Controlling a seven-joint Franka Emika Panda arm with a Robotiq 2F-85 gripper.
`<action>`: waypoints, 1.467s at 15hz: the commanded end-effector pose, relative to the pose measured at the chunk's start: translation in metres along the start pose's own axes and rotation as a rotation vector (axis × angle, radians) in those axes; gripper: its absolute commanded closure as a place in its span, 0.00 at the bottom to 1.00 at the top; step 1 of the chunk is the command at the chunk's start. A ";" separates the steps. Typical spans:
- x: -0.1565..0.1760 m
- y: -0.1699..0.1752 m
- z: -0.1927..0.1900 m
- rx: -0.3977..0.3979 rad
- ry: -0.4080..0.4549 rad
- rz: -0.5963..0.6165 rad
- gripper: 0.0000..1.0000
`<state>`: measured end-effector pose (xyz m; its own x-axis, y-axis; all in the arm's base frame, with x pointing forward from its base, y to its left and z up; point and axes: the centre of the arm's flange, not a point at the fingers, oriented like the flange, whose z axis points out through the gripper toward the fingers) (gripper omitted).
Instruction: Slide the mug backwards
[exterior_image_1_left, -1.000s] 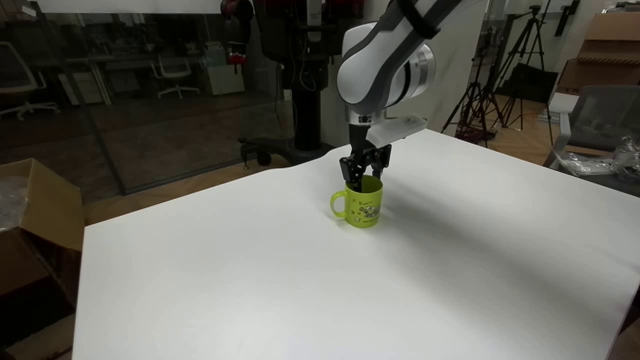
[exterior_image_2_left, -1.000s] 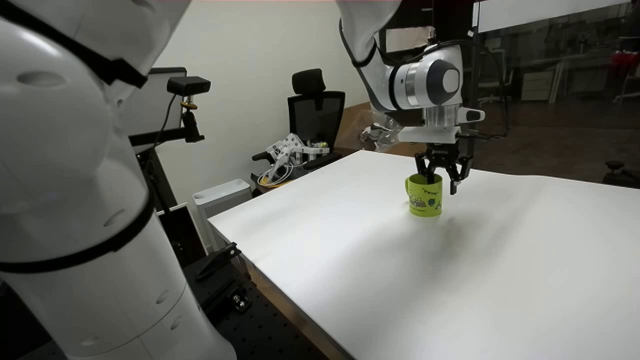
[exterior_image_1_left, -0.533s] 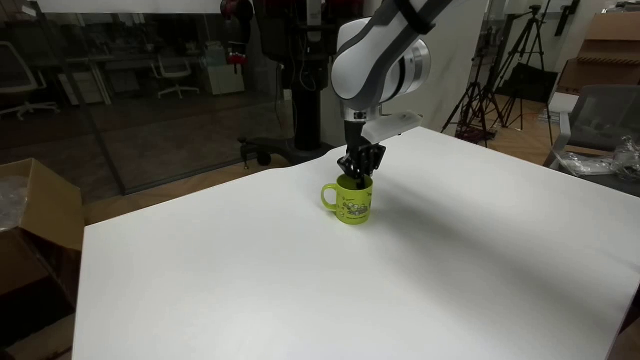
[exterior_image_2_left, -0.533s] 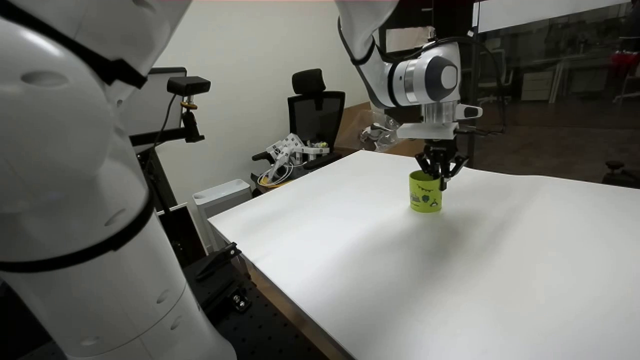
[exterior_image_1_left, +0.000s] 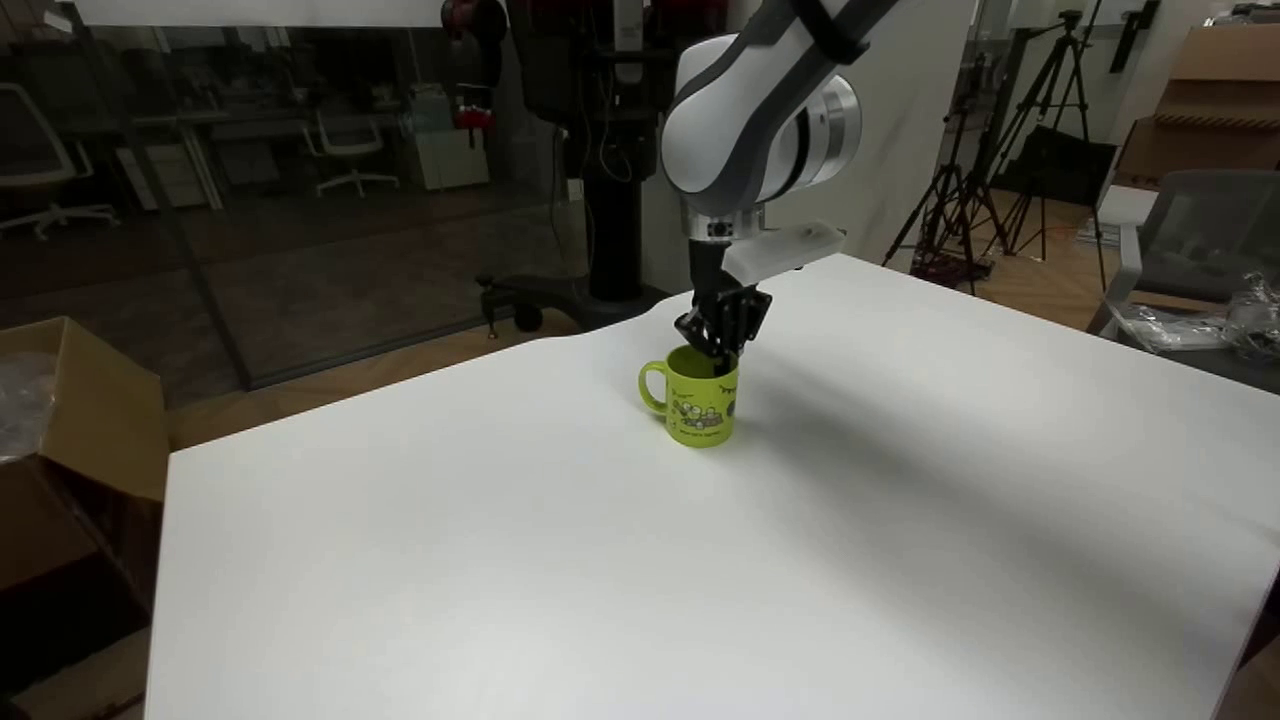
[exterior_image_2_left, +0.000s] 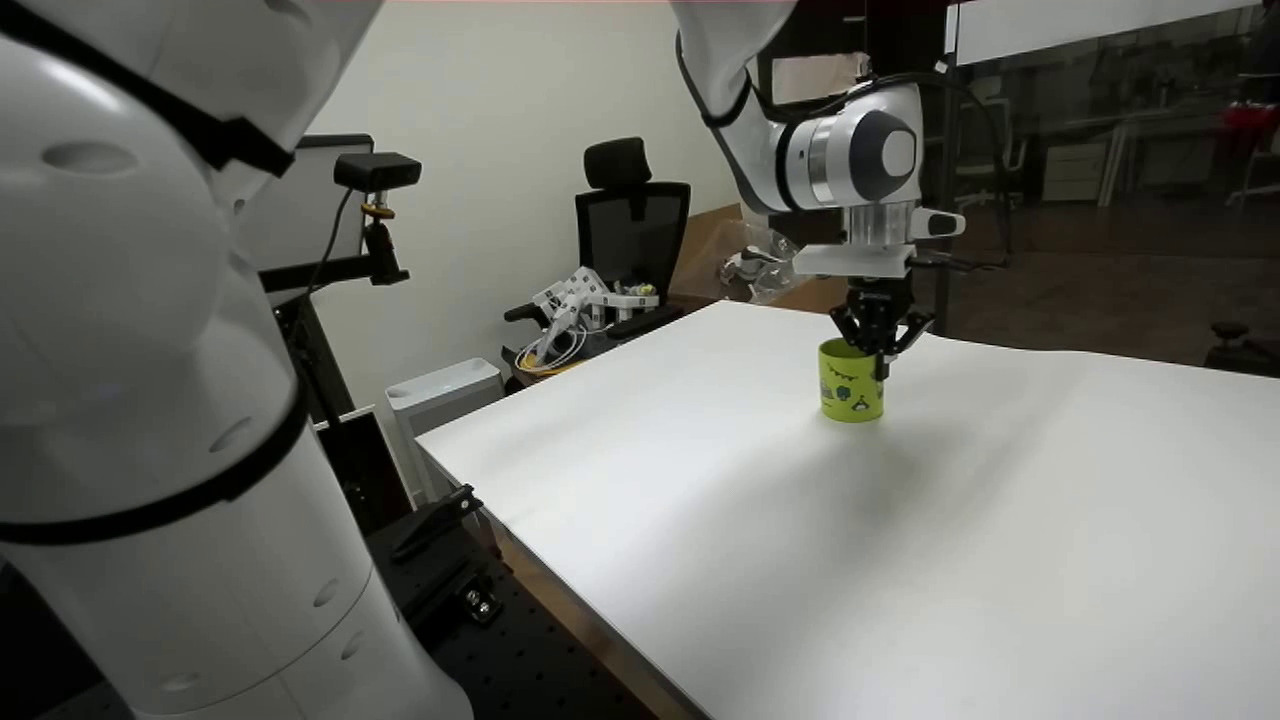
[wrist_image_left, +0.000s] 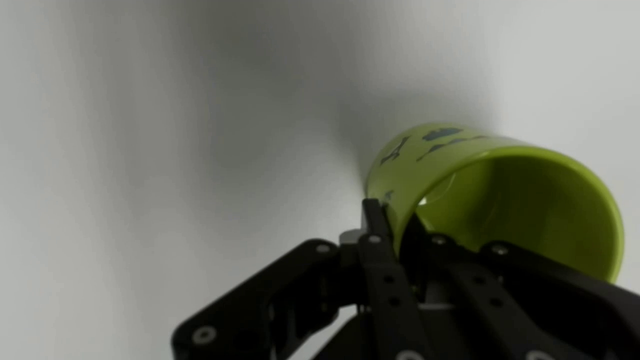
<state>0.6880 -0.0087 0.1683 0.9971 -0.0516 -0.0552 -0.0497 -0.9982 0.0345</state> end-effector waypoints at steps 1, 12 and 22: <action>0.000 0.000 0.000 0.001 -0.001 0.001 0.90; -0.089 -0.001 -0.018 0.005 0.000 0.041 0.97; -0.184 0.013 -0.007 -0.008 0.156 0.153 0.97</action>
<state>0.5318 -0.0096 0.1711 0.9908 -0.1345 0.0128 -0.1348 -0.9907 0.0205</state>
